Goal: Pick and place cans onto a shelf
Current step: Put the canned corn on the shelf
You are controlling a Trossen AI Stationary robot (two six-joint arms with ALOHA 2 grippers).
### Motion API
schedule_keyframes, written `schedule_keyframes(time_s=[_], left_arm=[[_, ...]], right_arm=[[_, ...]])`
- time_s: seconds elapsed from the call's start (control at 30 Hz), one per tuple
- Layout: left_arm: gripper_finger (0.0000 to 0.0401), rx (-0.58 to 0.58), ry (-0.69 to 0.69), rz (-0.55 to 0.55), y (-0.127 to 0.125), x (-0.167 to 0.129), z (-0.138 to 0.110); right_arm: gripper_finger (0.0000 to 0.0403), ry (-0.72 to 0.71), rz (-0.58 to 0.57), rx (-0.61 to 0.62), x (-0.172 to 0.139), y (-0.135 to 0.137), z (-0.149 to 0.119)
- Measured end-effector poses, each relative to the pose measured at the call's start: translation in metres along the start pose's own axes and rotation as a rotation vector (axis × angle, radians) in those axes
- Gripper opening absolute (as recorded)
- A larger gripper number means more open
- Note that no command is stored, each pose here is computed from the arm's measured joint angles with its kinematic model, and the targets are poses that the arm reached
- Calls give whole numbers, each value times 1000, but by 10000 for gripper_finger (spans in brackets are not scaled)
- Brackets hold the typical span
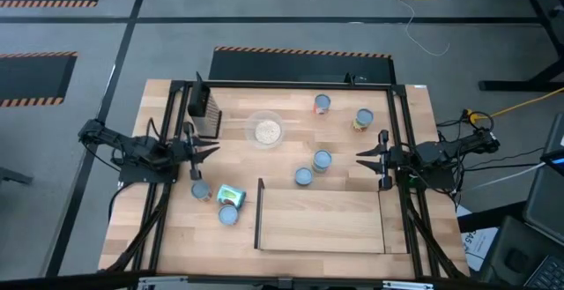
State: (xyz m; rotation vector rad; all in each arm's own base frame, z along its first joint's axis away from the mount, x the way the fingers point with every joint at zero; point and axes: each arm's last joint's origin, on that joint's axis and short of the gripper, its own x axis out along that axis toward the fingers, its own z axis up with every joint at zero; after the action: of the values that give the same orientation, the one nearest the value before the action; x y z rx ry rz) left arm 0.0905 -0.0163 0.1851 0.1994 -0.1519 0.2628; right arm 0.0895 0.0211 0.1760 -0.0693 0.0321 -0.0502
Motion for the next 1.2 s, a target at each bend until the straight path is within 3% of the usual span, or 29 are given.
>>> schedule_keyframes(time_s=[0.27, 0.43, 0.63, 0.83, 1.2], left_arm=[[55, -65, -149, 66, 7, -1, 17], [55, -105, -230, 25, 8, -3, 23], [55, -233, -327, 23, 12, -5, 32], [57, -301, -343, 17, 13, -6, 34], [115, -369, -378, 15, 14, -7, 37]], right_arm=[[96, 1, -2, -57, 0, 0, 0], [96, 1, -2, -56, 0, 0, 0], [96, 1, -1, -56, 0, 0, 0], [96, 1, -1, -57, 0, 0, 0], [96, 1, -2, -57, 0, 0, 0]])
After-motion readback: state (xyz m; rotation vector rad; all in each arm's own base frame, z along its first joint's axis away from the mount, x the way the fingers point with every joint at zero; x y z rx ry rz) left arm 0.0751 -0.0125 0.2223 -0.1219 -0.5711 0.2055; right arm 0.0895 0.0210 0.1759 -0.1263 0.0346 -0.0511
